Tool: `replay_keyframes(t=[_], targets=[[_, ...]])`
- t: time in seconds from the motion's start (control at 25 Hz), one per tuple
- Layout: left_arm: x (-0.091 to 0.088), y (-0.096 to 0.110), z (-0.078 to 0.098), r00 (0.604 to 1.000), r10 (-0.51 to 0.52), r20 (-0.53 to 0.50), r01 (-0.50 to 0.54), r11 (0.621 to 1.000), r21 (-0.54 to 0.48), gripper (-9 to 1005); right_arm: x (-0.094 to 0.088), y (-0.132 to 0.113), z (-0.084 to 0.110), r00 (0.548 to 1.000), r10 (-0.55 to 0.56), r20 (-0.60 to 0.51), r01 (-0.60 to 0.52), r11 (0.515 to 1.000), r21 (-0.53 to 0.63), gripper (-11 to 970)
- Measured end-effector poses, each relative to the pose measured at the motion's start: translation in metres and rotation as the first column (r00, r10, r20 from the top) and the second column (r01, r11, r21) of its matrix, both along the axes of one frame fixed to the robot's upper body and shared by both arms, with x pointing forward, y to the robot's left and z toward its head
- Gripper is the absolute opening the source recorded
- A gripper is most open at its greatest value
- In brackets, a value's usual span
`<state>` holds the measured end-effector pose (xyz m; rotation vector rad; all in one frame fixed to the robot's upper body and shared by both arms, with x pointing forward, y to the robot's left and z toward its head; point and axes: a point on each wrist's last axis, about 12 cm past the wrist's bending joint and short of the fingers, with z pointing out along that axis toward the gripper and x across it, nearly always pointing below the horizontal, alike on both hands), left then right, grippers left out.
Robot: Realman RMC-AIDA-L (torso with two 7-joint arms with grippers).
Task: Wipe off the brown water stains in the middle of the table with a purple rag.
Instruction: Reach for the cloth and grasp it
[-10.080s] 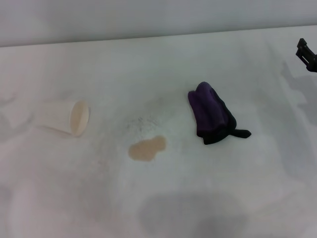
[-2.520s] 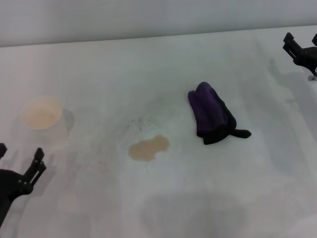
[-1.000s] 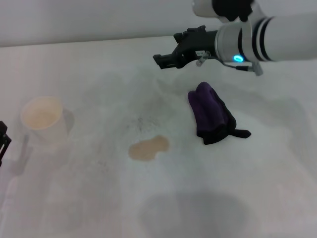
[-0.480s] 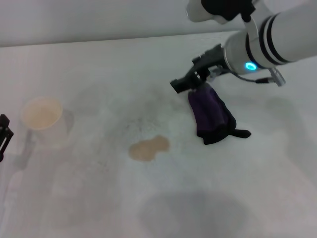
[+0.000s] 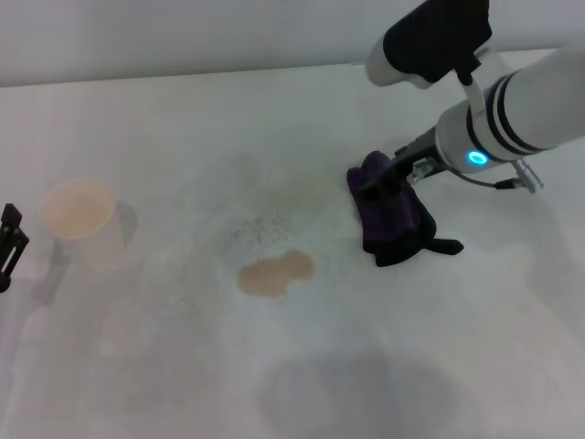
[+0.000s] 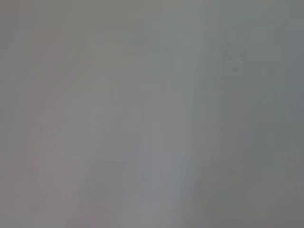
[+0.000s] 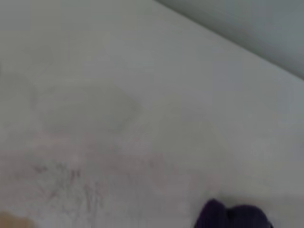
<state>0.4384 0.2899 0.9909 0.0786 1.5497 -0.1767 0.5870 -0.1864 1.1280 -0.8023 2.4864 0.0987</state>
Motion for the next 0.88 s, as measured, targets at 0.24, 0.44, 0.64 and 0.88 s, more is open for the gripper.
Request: replay_keyframes(t=[0.24, 0.44, 0.64, 0.88], targets=[[0.002, 0.001, 0.001, 1.0, 0.013, 0.004, -0.013, 1.0, -0.005, 876, 0.002, -0.002, -0.012, 1.0, 0.001, 0.006, -0.001, 1.0, -0.009, 733], [0.004, 0.002, 0.001, 1.0, 0.018, 0.006, -0.018, 1.0, -0.005, 876, 0.003, -0.004, -0.017, 1.0, -0.006, 0.008, 0.006, 1.0, -0.01, 714], [0.005, 0.003, 0.002, 0.999, 0.037, 0.008, -0.037, 0.999, -0.012, 877, 0.003, -0.005, -0.021, 1.0, -0.008, -0.005, 0.008, 1.0, -0.021, 695], [0.006, 0.005, 0.002, 0.999, 0.051, 0.01, -0.051, 0.999, -0.016, 877, 0.004, -0.005, -0.022, 1.0, -0.008, -0.01, 0.008, 1.0, -0.026, 590]])
